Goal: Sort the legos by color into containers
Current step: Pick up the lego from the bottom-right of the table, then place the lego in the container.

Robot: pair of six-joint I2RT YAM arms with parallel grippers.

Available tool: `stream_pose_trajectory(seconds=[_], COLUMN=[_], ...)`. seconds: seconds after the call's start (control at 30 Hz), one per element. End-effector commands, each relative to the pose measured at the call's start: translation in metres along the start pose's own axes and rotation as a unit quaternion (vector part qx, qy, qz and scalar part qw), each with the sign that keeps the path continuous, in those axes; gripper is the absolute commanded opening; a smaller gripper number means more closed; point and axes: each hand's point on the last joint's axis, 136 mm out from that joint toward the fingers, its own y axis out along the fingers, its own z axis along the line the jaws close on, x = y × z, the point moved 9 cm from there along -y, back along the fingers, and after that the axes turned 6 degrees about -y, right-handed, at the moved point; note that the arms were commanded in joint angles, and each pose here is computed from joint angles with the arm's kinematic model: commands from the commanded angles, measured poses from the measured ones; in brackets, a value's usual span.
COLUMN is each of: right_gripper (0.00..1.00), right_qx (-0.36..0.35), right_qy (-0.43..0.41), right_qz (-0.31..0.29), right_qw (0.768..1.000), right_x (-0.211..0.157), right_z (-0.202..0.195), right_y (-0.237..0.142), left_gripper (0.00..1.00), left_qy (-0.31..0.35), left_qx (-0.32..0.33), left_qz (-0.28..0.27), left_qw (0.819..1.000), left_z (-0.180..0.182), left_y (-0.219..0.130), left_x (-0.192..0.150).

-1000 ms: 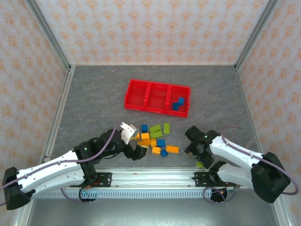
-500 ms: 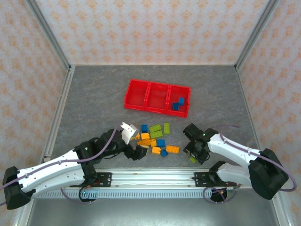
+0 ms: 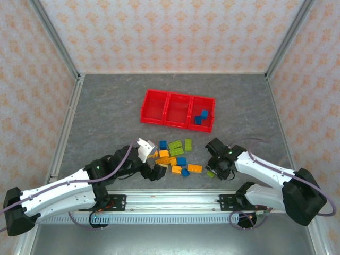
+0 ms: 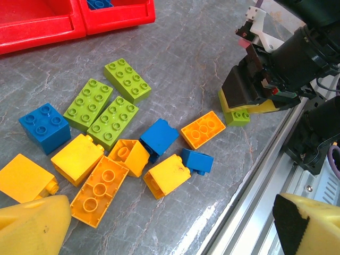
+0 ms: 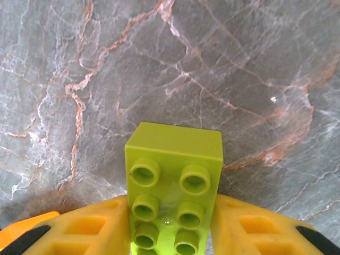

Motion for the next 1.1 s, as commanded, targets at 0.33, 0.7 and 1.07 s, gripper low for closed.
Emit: stream_pose_trajectory(seconds=[0.33, 0.7, 1.07], right_gripper=[0.14, 0.07, 0.04], right_qx=[-0.043, 0.105, 0.066], right_qy=[-0.08, -0.191, -0.261], right_qz=[-0.069, -0.209, -0.151], right_qw=[0.993, 0.953, 0.951], right_x=[0.027, 0.089, 0.151], right_z=[0.045, 0.204, 0.303], right_y=[-0.043, -0.149, -0.056], left_gripper=[0.99, 0.99, 0.99], left_qy=[-0.001, -0.042, -0.123], left_qx=[0.009, 0.077, 0.092], left_qz=[-0.1, -0.221, -0.227], left_qw=[0.995, 0.971, 0.962], left_z=[-0.002, 0.007, 0.016], left_y=[-0.036, -0.093, -0.108], left_x=[0.02, 0.042, 0.033])
